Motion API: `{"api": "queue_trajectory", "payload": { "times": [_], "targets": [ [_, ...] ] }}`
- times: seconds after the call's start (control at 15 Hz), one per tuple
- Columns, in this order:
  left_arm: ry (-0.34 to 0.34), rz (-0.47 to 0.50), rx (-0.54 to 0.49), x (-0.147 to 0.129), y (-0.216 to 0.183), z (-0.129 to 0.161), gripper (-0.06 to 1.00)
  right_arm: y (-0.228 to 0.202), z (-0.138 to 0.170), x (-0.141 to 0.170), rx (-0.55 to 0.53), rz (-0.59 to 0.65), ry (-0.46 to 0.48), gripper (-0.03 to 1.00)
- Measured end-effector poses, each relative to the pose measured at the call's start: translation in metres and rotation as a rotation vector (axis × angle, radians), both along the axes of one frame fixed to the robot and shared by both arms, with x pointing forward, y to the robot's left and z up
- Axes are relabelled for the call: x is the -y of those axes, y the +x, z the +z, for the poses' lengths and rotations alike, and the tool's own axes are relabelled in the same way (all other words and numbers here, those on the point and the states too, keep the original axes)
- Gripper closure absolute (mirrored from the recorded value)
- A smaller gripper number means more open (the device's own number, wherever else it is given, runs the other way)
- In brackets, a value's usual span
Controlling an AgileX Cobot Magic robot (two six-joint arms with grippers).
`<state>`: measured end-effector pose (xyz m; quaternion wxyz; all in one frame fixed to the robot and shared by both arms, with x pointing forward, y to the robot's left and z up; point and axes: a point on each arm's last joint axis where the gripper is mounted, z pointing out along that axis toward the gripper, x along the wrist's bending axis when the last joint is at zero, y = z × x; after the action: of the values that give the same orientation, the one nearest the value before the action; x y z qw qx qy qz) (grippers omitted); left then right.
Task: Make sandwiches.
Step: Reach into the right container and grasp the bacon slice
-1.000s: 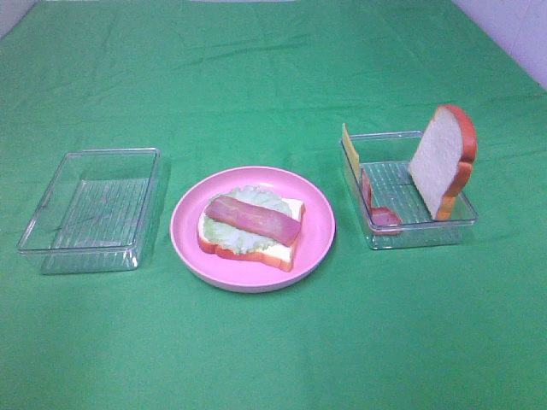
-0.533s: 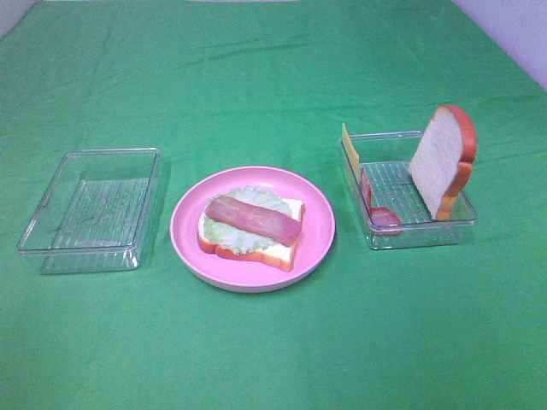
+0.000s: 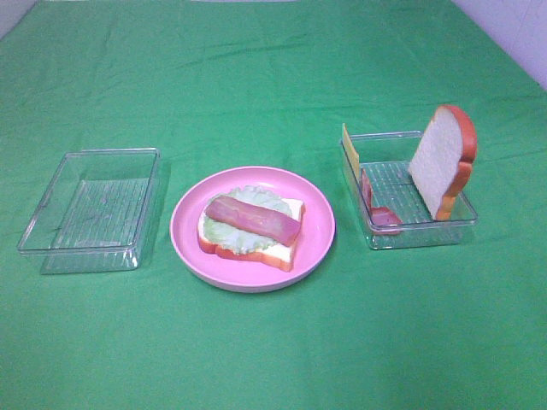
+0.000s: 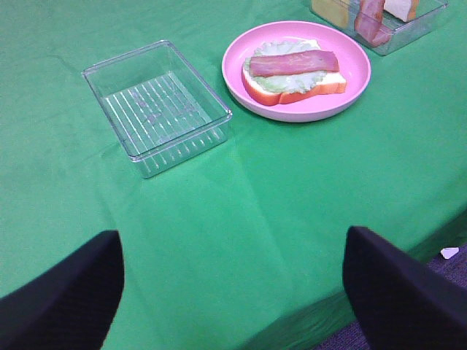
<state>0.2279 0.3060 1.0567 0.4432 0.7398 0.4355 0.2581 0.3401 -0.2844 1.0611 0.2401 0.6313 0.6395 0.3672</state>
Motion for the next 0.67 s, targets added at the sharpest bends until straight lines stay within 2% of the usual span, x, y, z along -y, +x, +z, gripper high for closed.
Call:
{"api": "queue_trajectory", "payload": {
  "times": [0.33,0.53,0.67],
  "targets": [
    [-0.001,0.0,0.003,0.0,0.0,0.0,0.17,0.09,0.009,-0.009,-0.129,0.164,0.028,0.25],
    [-0.011,0.0,0.017,0.003,0.005,-0.004,0.17,0.143,0.01,-0.015,-0.242,0.243,0.093,0.25],
    [-0.016,0.0,0.025,0.003,0.006,-0.004,0.17,0.176,0.008,-0.019,-0.313,0.297,0.1,0.26]
  ]
}}
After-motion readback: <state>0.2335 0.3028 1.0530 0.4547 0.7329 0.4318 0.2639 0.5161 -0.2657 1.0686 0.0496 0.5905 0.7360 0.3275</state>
